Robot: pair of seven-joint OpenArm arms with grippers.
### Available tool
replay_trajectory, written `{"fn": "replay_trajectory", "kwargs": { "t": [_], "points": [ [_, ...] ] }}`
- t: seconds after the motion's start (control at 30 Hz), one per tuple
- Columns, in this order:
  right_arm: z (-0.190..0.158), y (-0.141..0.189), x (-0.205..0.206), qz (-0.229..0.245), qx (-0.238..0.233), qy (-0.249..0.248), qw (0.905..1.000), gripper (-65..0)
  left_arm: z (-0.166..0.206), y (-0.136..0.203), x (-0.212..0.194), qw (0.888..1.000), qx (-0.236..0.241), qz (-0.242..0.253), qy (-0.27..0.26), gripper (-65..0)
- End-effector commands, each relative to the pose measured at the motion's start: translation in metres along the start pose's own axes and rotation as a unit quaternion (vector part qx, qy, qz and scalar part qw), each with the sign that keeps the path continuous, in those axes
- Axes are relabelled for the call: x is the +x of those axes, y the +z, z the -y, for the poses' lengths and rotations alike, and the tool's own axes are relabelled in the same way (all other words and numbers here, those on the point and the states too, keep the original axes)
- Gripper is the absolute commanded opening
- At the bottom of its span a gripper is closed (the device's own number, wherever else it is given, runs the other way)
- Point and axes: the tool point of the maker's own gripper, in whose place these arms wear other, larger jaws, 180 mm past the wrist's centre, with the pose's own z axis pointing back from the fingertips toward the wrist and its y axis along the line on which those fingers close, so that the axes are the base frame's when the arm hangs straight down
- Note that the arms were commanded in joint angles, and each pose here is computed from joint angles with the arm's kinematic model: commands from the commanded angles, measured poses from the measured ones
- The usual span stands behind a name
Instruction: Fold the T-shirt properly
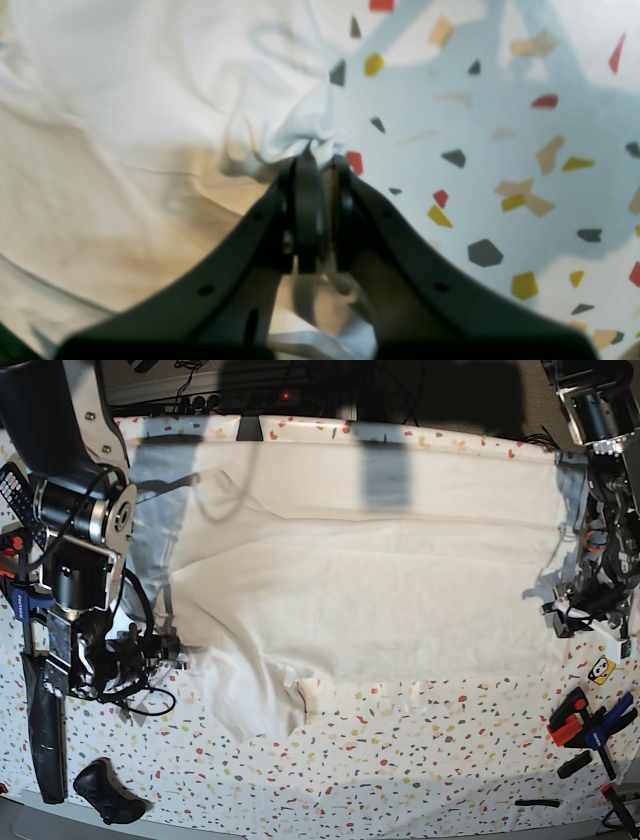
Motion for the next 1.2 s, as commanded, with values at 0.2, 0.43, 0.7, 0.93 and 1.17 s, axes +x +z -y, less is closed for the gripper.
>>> {"fn": "replay_trajectory", "kwargs": {
  "t": [0.2,0.43,0.7,0.93,1.17],
  "points": [
    [0.001,0.028,0.022,0.017,0.022,0.010,0.9996,-65.0,-0.002,0.003,0.023,0.999,-0.001,0.034,-0.007,-39.2],
    [0.021,0.047,0.021,0.037,0.018,-0.002,0.9991,-65.0,-0.001,0.003,0.025,0.999,-0.001,0.039,-0.007,-39.2],
    [0.015,0.061,0.011,0.093,0.045,0.006,0.9946,-65.0,-0.002,0.003,0.026,0.999,-0.001,0.044,-0.006,-39.2],
    [-0.023,0.083,-0.002,0.152,0.073,0.067,0.9834,-65.0,-0.001,0.003,0.027,0.999,-0.001,0.044,-0.007,-39.2],
    [-0.038,0.086,-0.040,0.142,0.058,0.095,0.9836,-65.0,-0.002,0.003,0.027,0.999,-0.001,0.044,-0.006,-39.2]
  ]
}}
